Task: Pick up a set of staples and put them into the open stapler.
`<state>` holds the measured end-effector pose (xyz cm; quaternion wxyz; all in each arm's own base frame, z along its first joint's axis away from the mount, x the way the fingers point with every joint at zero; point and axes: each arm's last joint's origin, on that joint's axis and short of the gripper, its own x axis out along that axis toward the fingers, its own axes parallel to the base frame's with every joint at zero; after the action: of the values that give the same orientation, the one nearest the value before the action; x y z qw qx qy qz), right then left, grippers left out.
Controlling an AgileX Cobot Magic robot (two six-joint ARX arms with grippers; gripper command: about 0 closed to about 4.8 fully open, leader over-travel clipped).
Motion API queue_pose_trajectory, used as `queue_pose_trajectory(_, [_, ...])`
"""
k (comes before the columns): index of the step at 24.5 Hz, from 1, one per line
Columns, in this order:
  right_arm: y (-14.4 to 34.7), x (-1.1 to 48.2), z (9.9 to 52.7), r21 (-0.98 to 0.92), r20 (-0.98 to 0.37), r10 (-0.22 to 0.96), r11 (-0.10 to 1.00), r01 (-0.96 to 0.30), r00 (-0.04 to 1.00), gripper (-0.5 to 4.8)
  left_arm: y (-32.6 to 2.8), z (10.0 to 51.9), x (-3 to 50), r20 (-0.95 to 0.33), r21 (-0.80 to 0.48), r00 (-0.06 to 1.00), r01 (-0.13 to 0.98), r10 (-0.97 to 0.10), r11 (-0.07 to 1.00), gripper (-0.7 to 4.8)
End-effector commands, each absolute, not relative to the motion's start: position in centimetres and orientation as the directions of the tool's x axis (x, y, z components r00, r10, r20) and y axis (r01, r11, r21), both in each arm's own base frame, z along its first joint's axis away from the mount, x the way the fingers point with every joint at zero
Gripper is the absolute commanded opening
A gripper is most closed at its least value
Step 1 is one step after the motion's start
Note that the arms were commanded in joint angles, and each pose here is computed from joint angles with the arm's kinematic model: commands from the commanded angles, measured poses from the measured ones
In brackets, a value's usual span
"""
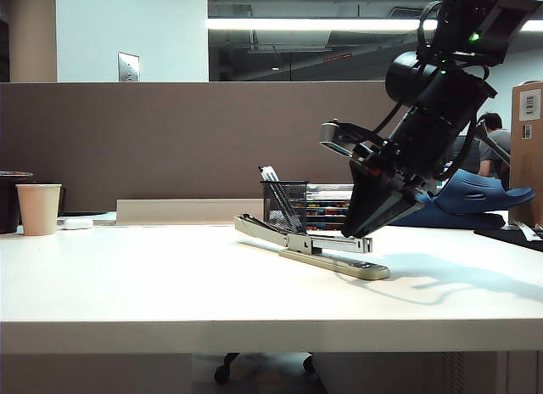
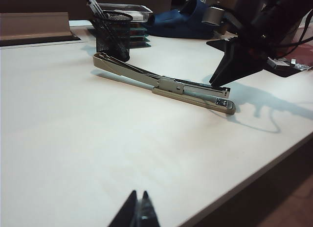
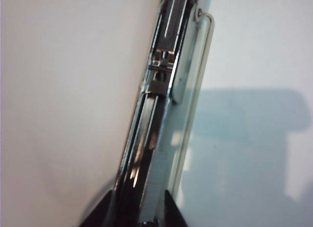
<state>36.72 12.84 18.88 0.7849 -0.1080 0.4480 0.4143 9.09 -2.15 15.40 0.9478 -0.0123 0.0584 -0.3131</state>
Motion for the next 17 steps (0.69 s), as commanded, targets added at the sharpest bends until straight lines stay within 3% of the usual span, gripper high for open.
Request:
queue_pose_trajectory(1, [12.96, 36.77, 19.65, 0.186, -0.776, 0.565, 0.629, -0.755, 0.28, 1.21, -2.15, 15.41, 9.08, -0.102, -0.059, 0.795, 0.596, -0.598, 0.801, -0.06])
queue_pose_trajectory(17, [13.03, 37.07, 20.03, 0.17, -0.765, 0.57, 0.629, -0.758, 0.301, 0.89, -2.15, 15.36, 9.07, -0.107, -0.063, 0.794, 0.596, -0.599, 0.801, -0.06])
